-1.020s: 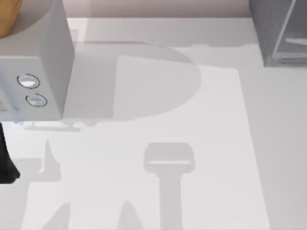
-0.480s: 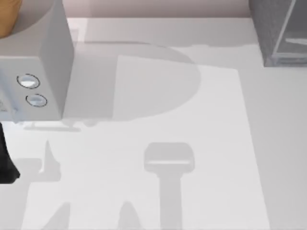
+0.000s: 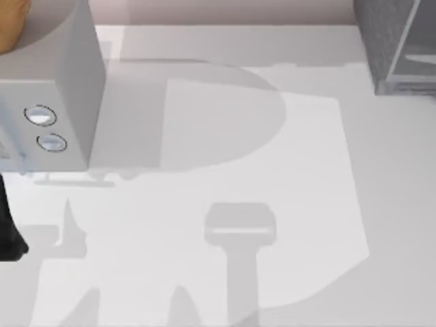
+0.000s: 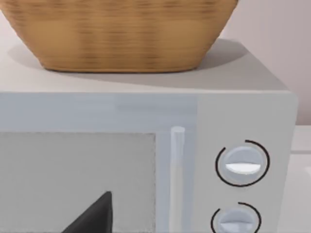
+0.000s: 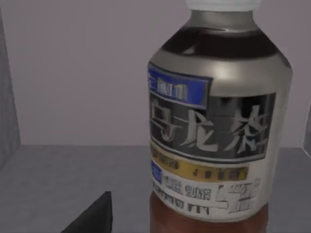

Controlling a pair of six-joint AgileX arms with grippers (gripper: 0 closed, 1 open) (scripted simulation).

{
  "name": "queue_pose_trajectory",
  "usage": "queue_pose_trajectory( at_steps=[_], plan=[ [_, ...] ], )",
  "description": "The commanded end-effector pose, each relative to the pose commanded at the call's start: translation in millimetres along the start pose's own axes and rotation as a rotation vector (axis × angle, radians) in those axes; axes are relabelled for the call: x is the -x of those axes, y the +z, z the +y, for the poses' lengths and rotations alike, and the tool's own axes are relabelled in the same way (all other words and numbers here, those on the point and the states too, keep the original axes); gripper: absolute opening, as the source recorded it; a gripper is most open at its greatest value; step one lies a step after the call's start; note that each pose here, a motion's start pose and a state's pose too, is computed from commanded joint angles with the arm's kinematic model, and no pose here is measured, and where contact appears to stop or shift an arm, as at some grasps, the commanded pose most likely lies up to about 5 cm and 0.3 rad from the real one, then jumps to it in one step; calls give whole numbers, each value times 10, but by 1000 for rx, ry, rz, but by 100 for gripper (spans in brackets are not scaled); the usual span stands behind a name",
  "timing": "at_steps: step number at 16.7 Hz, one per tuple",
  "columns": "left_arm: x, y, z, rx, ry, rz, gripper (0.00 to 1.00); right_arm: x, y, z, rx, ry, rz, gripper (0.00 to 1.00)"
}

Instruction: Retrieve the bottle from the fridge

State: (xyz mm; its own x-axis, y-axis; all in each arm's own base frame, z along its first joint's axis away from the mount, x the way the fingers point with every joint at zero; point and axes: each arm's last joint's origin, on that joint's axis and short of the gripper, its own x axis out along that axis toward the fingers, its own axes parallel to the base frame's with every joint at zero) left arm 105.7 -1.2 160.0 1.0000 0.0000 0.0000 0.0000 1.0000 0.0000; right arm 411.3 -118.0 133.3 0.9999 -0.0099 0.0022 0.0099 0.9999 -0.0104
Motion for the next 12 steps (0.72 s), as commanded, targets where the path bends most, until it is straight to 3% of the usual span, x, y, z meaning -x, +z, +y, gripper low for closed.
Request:
queue_pose_trajectory(
  at_steps=[8,12],
  plan=[
    [0,0,0,0,0,0,100,-112,42,32,-1,-2,5,100],
    [0,0,0,0,0,0,100,-355,12,31,-2,0,10,100]
  ],
)
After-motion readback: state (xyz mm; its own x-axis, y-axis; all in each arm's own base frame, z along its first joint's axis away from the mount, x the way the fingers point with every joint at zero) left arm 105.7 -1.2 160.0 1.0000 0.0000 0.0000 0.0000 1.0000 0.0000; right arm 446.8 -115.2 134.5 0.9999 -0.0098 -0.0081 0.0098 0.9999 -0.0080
